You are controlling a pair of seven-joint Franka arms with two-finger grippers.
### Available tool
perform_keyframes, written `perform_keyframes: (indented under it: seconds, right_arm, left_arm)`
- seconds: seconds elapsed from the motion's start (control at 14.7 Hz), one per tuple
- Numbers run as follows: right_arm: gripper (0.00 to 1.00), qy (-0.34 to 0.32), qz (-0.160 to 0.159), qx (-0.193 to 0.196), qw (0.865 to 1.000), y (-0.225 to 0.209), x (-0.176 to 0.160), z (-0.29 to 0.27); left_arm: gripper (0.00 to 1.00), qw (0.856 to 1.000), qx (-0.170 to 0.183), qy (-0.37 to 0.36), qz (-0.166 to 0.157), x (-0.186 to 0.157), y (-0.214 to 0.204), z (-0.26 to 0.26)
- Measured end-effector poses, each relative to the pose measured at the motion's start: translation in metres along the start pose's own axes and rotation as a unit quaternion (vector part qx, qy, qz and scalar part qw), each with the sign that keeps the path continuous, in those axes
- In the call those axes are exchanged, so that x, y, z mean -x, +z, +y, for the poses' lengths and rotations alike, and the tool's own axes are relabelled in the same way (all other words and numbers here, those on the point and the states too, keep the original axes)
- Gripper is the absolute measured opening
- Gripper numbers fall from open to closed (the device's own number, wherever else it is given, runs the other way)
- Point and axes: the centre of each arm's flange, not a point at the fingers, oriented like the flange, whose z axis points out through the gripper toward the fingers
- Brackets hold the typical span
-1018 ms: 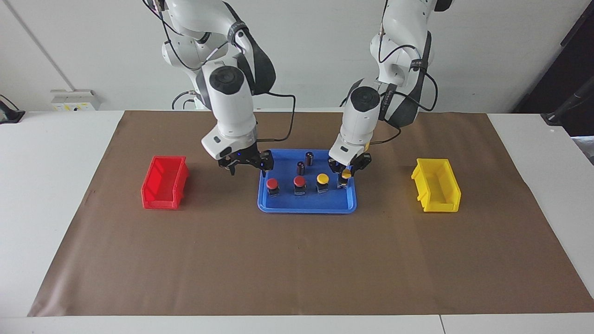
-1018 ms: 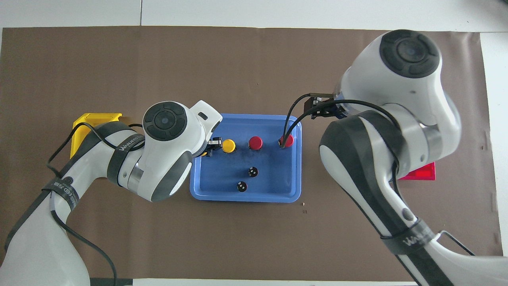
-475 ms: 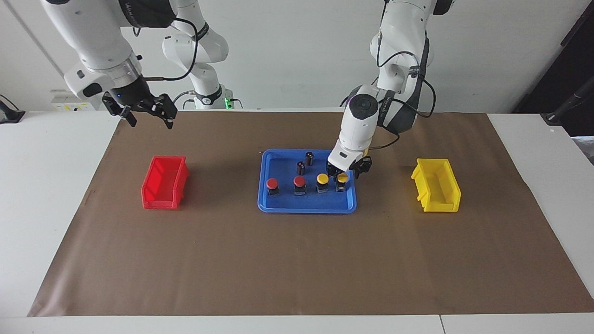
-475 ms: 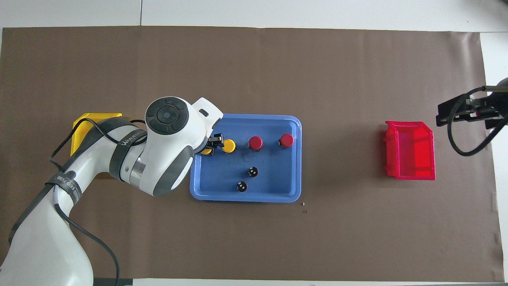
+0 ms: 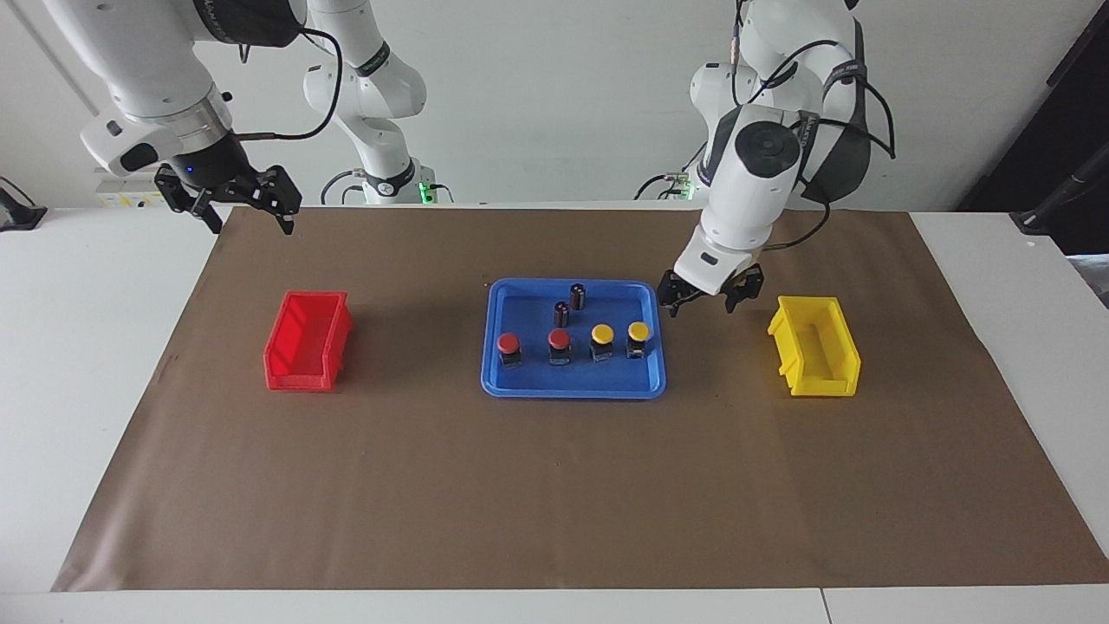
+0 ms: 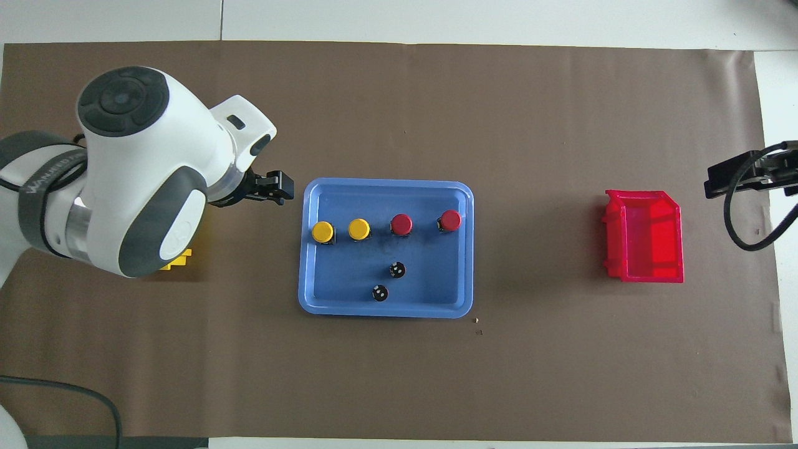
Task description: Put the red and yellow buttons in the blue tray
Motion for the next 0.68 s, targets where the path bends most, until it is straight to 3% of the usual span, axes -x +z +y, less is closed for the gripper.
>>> perform_keyframes:
  seconds: [0.34,0.68]
  right_arm:
    - [1.00,0.005,-0.003,0.001,1.000,0.001,0.001,0.007]
    - [1.00,0.002,-0.009,0.001,1.000,0.002,0.002,0.008]
  left_arm:
    - [1.00,1.000,0.003,0.029,-0.001,-0.010,-0.053,-0.108]
    - [1.00,0.999,0.005,0.037,0.002,-0.009,-0.090,-0.157]
